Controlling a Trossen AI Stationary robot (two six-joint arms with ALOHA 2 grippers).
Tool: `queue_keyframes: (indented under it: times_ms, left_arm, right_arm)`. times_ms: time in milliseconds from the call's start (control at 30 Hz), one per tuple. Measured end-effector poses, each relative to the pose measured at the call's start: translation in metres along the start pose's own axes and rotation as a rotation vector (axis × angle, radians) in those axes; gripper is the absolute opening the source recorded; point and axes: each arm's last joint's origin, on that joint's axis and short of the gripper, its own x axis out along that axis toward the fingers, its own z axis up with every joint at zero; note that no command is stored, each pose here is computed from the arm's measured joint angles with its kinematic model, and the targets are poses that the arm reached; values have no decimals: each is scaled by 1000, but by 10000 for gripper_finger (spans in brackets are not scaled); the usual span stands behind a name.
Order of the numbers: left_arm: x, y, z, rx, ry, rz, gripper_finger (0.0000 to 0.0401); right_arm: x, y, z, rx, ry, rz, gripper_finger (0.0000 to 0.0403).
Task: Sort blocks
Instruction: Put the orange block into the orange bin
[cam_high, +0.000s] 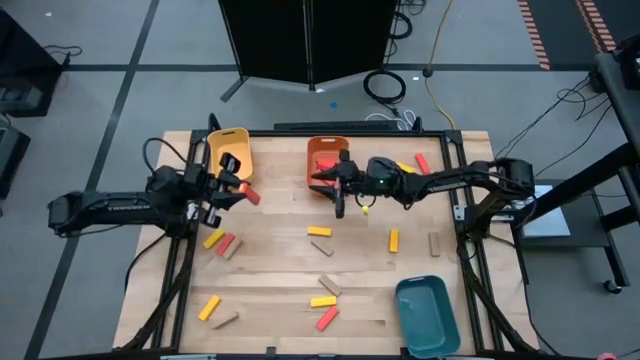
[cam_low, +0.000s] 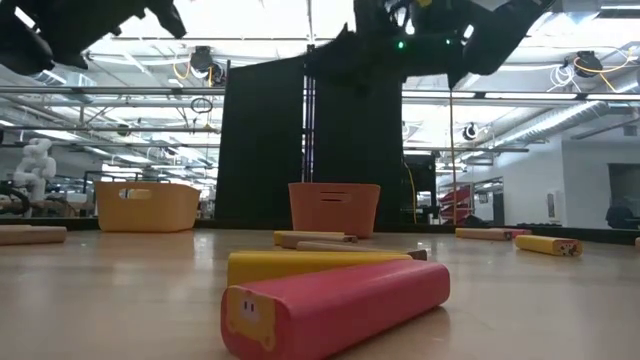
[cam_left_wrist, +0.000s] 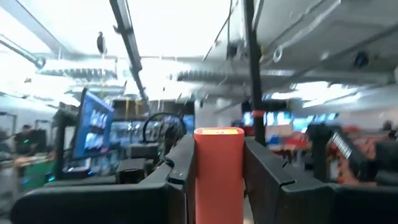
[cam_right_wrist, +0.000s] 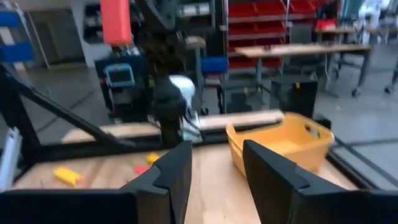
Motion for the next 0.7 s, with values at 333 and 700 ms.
queue_keyframes:
  times_ms: [333, 700]
  left_arm:
    - [16, -10, -14, -104, -61, 101, 89]
    - [30, -22, -42, -209, -3, 102, 89]
  right_arm:
    - [1, 22, -1, 50, -2, 63, 137]
    - [1, 39, 1, 41, -36, 115, 137]
